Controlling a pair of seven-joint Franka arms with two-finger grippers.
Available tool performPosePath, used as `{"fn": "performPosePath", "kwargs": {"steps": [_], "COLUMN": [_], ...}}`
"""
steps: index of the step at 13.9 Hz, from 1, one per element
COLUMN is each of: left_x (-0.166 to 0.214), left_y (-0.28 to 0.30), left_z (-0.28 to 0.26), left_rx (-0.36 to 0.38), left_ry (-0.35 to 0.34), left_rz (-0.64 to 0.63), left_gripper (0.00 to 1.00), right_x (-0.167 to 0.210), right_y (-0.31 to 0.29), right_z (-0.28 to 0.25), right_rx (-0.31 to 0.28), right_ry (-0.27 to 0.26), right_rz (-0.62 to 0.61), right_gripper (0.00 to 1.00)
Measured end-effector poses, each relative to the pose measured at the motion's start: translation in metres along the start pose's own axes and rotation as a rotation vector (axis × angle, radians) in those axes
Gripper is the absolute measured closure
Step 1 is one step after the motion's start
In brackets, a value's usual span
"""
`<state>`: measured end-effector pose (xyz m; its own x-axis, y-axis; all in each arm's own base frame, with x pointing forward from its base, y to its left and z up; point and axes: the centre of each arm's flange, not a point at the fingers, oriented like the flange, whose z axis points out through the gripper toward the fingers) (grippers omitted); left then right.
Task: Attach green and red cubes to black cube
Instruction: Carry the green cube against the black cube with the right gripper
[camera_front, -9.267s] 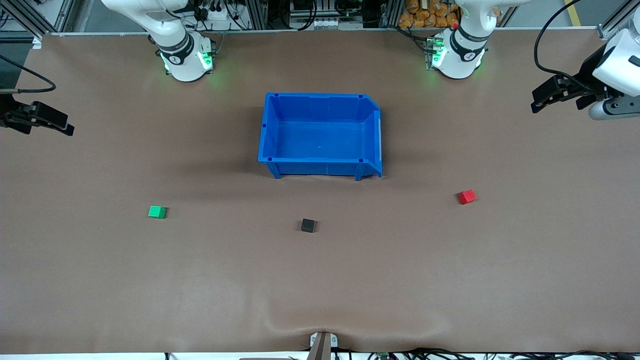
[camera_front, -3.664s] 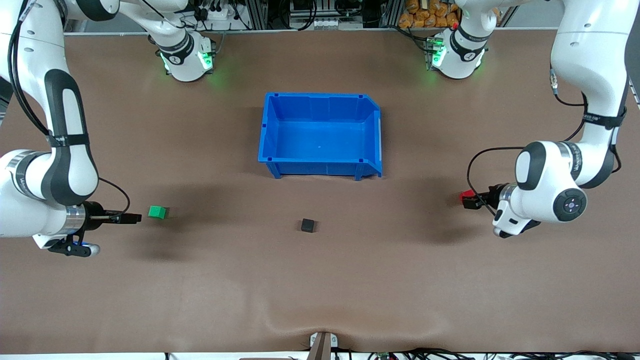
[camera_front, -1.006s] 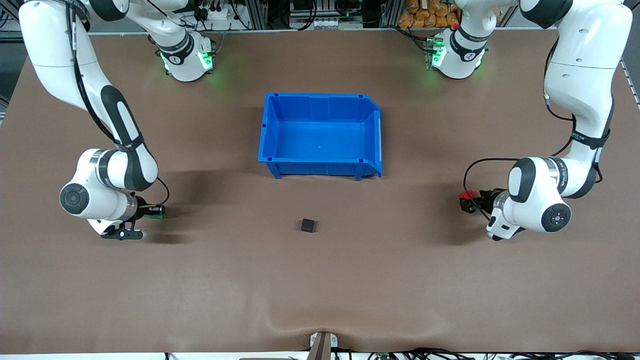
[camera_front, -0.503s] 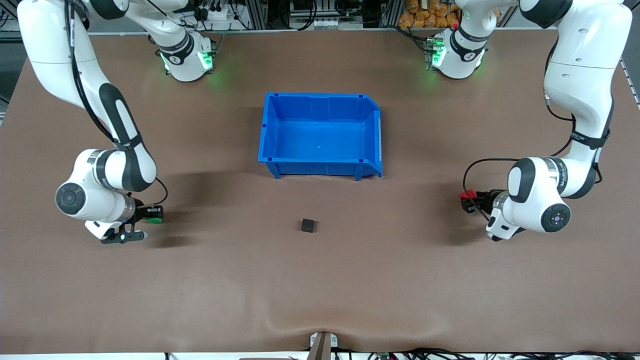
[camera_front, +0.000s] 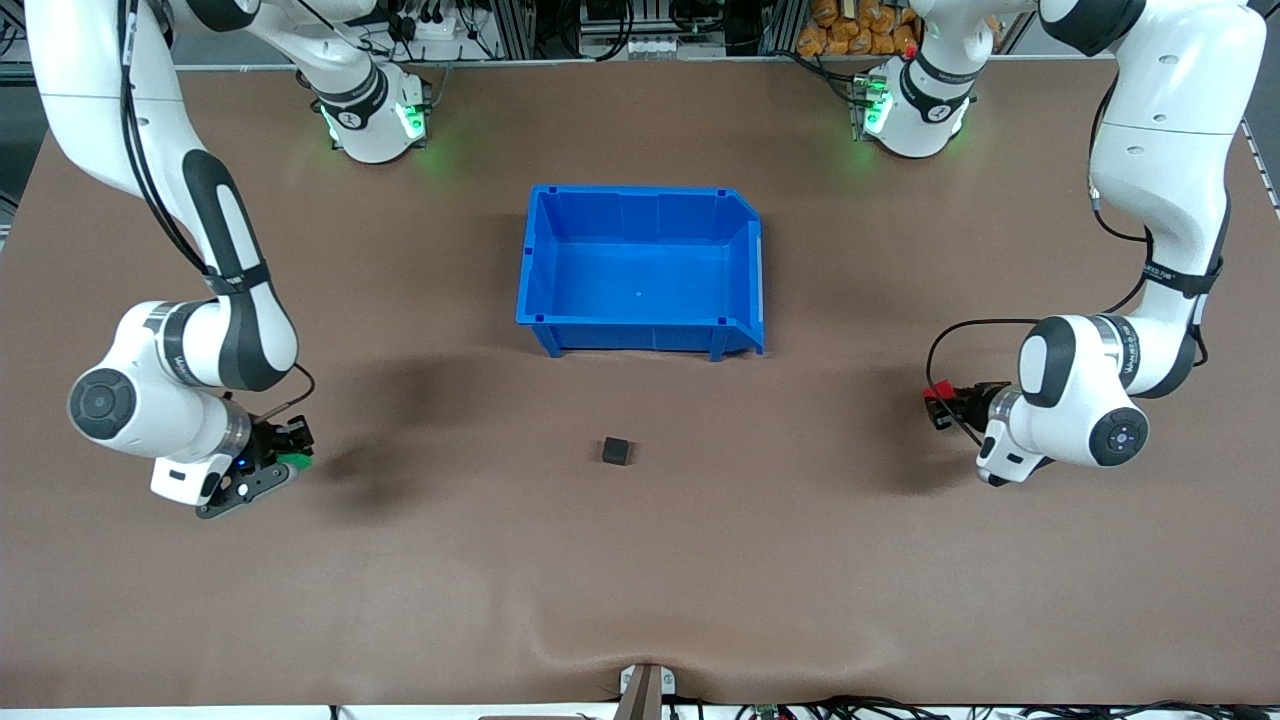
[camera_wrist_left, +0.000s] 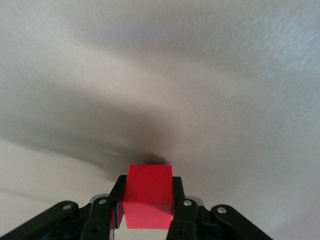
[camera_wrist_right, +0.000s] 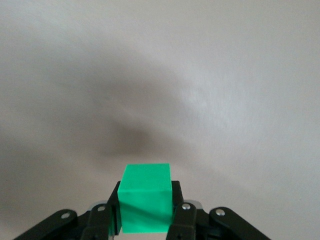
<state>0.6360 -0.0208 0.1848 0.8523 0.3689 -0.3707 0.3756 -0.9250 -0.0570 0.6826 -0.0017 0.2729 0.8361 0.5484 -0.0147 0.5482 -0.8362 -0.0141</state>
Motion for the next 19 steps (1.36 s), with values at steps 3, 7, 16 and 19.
{"fn": "performPosePath", "kwargs": {"steps": [3,7,16,19], "left_x": [0.000,-0.006,-0.022,-0.028], "left_y": [0.005,0.017,0.059,0.071], "left_z": [-0.011,-0.027,-0.058,-0.060], "left_rx": [-0.020,-0.046,-0.104,-0.111], "left_ry": [0.012,0.027,0.051,0.048], "left_rz": [-0.090,-0.190,-0.427,-0.492], "left_gripper": [0.60,0.60,0.60,0.60], "right_x": [0.043,0.101,0.165,0.178], "right_y": [-0.053,-0.166,-0.277,-0.289], "right_z": [-0.013,0.000,0.042,0.053], "right_rx": [-0.011,0.014,0.097,0.088], "right_ry": [0.023,0.000,-0.001,0.017], "right_rz": [-0.131,-0.309,-0.600,-0.711], "right_gripper": [0.60,0.60,0.60,0.60]}}
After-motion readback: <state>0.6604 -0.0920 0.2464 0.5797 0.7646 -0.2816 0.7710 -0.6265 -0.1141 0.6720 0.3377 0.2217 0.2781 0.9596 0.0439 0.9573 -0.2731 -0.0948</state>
